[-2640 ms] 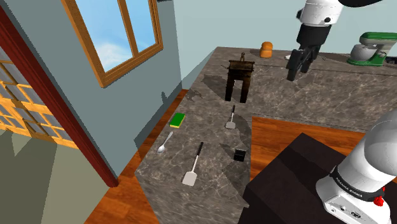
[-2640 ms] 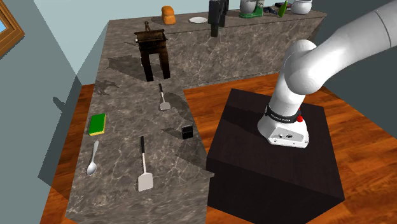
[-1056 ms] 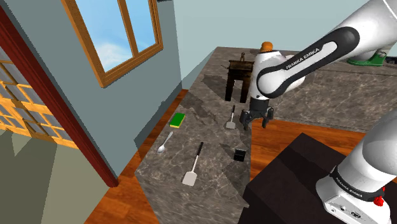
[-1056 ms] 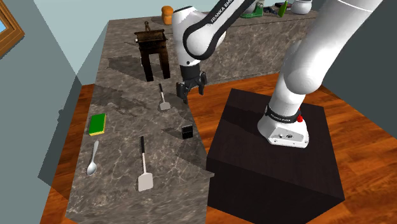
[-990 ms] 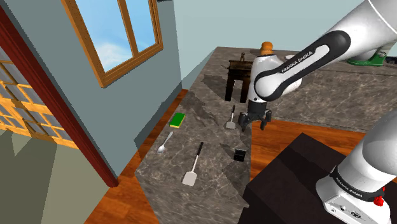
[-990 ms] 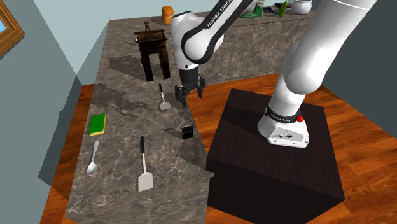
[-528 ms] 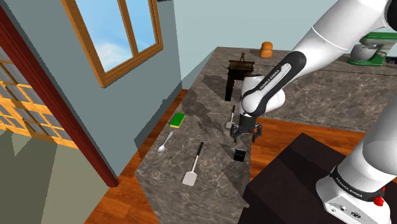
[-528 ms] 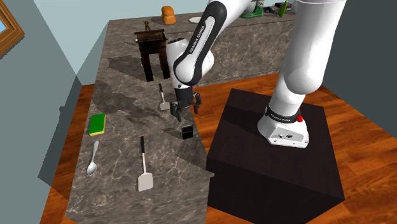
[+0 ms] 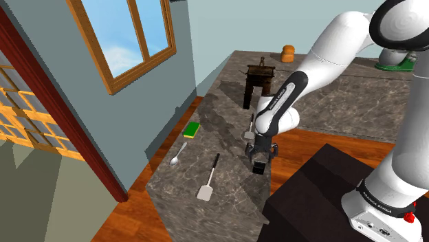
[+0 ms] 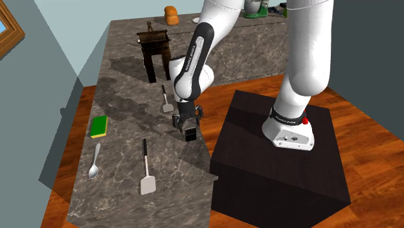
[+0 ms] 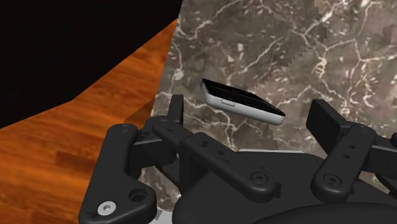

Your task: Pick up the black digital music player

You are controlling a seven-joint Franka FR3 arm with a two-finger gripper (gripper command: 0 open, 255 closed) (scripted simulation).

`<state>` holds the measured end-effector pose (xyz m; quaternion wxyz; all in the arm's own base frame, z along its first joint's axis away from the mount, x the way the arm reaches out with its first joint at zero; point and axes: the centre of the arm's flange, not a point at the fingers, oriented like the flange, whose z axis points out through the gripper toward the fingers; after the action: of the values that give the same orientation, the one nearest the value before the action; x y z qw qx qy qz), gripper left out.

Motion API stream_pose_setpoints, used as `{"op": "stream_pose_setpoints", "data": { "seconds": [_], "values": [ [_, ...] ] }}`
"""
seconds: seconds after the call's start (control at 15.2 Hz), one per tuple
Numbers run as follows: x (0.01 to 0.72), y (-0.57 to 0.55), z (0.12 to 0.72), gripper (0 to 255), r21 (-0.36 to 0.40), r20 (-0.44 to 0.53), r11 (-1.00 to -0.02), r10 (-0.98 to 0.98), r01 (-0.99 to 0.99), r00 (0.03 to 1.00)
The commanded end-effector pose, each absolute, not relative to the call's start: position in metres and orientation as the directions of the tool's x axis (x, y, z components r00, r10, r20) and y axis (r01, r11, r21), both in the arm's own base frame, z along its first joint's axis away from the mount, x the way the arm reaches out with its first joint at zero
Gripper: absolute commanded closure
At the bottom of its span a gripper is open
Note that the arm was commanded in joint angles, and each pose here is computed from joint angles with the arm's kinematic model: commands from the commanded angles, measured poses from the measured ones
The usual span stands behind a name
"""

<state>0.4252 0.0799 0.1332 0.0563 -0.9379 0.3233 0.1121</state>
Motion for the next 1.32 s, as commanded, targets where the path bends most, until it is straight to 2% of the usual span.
{"op": "stream_pose_setpoints", "data": {
  "seconds": [0.0, 0.2, 0.26, 0.86, 1.25],
  "values": [
    [0.426, 0.08, 0.122, 0, -0.033, -0.246, -0.784, -0.594, -0.62, 0.766],
    [0.426, 0.08, 0.114, 0, -0.033, -0.246, -0.784, -0.594, -0.62, 0.766],
    [0.426, 0.079, 0.114, 255, -0.033, -0.246, -0.784, -0.594, -0.62, 0.766],
    [0.426, 0.08, 0.114, 255, -0.033, -0.246, -0.784, -0.594, -0.62, 0.766],
    [0.426, 0.08, 0.145, 255, -0.033, -0.246, -0.784, -0.594, -0.62, 0.766]
  ]
}}
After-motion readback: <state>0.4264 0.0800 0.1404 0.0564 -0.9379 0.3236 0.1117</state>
